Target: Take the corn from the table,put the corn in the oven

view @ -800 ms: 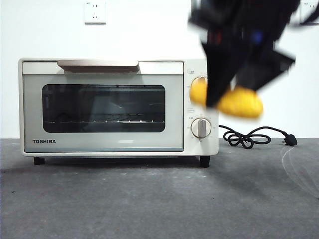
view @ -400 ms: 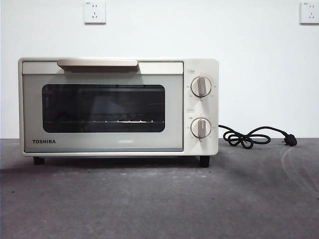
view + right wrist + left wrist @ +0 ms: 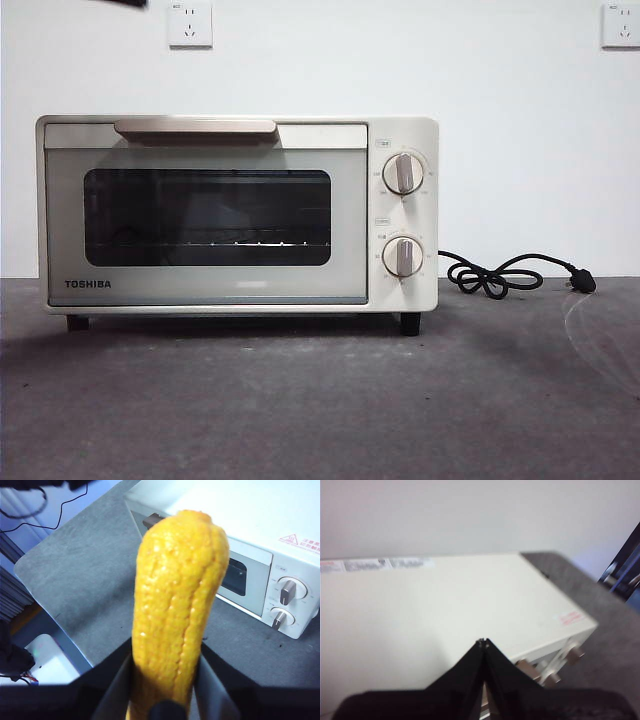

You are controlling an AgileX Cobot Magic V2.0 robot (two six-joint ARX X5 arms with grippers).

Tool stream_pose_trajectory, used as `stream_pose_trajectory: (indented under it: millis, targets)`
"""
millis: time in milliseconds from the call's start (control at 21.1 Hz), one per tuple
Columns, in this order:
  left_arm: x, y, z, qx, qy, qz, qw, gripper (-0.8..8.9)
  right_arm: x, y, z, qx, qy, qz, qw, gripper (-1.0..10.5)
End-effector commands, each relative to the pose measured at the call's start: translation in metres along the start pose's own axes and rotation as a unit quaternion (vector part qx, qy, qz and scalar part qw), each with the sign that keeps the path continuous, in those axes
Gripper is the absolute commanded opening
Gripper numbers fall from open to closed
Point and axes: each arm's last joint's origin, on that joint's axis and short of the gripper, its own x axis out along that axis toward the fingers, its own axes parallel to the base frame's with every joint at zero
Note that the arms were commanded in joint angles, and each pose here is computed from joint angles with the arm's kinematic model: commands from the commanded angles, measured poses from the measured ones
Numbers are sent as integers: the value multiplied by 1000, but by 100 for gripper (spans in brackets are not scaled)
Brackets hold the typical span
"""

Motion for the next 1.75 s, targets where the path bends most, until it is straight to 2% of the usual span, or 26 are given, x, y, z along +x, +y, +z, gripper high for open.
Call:
stream_pose_trajectory:
  millis: [47,520,1372,1750]
  targets:
    - [12,-5,-6,41,17,14,999,-6,-1,1,0,4,-3,3,1000,-15]
    - [36,-21,-21,101,52,61,992,-6,-1,0,0,5,-1,-4,1000,-15]
    - [58,-13,-45,108,139,80,981,-6,-1,-1,-4,6,19,-8,1000,-15]
    - [56,-11,-63,101,229,83,965,-6,-1,-1,-4,6,20,-8,1000,-15]
